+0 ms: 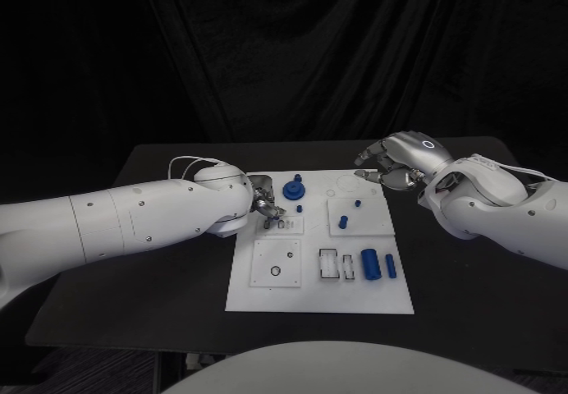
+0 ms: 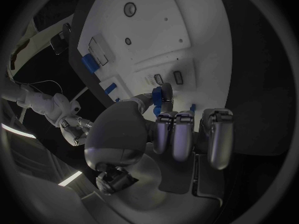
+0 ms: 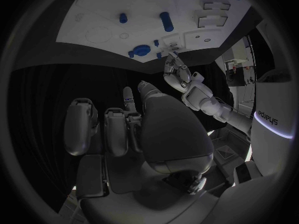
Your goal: Assemble the parts on the task board
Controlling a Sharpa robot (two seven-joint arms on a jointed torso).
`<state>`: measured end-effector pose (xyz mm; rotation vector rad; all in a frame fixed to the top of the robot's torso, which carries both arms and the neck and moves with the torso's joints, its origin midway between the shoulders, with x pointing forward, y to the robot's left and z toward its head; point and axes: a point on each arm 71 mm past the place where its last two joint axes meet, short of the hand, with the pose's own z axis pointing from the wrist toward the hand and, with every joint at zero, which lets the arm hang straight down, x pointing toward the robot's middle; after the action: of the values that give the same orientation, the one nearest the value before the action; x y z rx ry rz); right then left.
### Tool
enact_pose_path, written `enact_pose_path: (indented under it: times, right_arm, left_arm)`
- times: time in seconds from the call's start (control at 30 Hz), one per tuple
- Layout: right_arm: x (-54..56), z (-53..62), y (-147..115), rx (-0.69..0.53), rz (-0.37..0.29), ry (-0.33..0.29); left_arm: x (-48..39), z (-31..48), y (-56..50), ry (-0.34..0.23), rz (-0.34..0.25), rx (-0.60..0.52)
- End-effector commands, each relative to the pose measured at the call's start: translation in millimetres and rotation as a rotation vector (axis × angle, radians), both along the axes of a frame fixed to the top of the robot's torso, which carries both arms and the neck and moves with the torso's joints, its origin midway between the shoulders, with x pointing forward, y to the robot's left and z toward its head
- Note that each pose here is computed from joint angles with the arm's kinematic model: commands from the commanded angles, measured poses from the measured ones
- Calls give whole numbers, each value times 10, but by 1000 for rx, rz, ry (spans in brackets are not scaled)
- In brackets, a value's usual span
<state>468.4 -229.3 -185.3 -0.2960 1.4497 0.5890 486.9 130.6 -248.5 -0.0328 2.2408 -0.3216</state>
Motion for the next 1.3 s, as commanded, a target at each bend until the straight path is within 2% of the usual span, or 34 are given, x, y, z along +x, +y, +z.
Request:
enact_pose_path:
  times: [0.03, 0.3, 0.7, 1.3]
  right_arm:
    - [1, -18, -5, -5, -15, 11]
    - [-3, -22, -21, -9, -23, 18]
    - [-2, -26, -6, -11, -22, 23]
    - [-1, -31, -21, -15, -30, 30]
  left_arm:
    - [7, 14, -23, -19, 11, -15]
    - [3, 1, -24, -45, 32, -36]
    - [-8, -37, -19, -26, 32, -17]
    - [-74, -177, -16, 17, 24, -1]
